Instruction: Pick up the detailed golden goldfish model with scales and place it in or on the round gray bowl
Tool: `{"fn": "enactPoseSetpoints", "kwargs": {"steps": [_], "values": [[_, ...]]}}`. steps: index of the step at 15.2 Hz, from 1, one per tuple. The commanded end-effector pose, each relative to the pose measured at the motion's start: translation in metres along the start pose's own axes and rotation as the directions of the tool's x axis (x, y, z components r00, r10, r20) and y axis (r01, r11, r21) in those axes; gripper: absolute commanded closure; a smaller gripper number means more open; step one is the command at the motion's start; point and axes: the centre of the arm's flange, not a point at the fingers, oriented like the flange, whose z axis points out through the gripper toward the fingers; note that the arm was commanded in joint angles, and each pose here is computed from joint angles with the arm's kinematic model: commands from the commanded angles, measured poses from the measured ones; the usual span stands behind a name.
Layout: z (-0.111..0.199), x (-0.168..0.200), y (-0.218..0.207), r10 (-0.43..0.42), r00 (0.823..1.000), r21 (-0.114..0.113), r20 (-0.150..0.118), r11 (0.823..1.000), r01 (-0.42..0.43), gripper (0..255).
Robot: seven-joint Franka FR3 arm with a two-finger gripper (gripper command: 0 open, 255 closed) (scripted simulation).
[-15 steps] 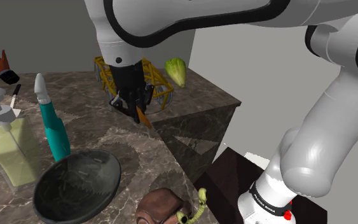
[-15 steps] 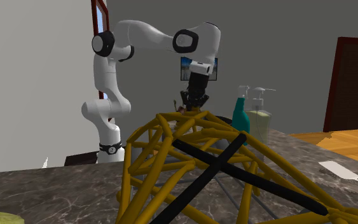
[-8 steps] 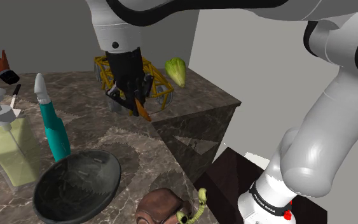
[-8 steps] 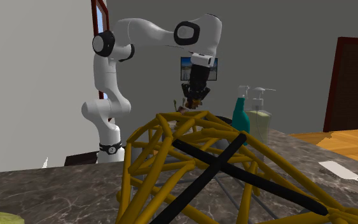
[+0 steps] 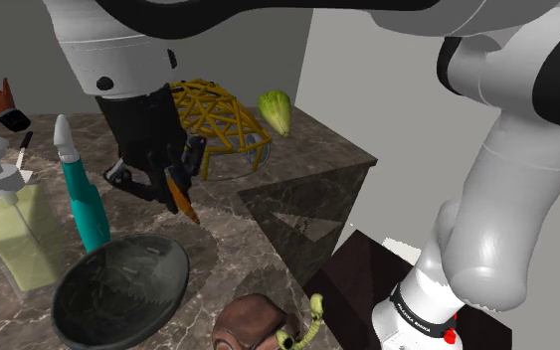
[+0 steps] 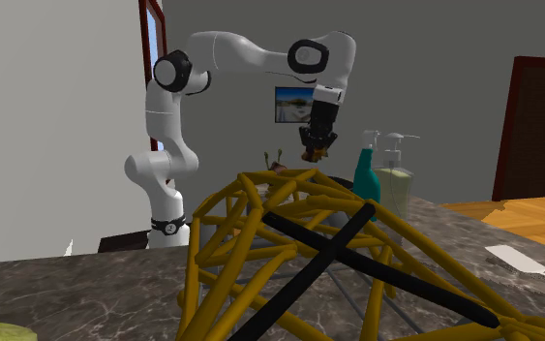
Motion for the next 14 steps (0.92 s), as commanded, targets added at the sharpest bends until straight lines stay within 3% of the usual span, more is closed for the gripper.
{"fn": "enactPoseSetpoints", "kwargs": {"steps": [1, 6, 14], "values": [[-0.003, -0.005, -0.027, 0.002, 1.0, 0.0, 0.0, 1.0, -0.002, 255], [-0.008, -0.023, -0.089, 0.002, 1.0, 0.0, 0.0, 1.0, -0.002, 255], [0.033, -0.016, -0.096, 0.002, 1.0, 0.0, 0.0, 1.0, -0.002, 255]]}}
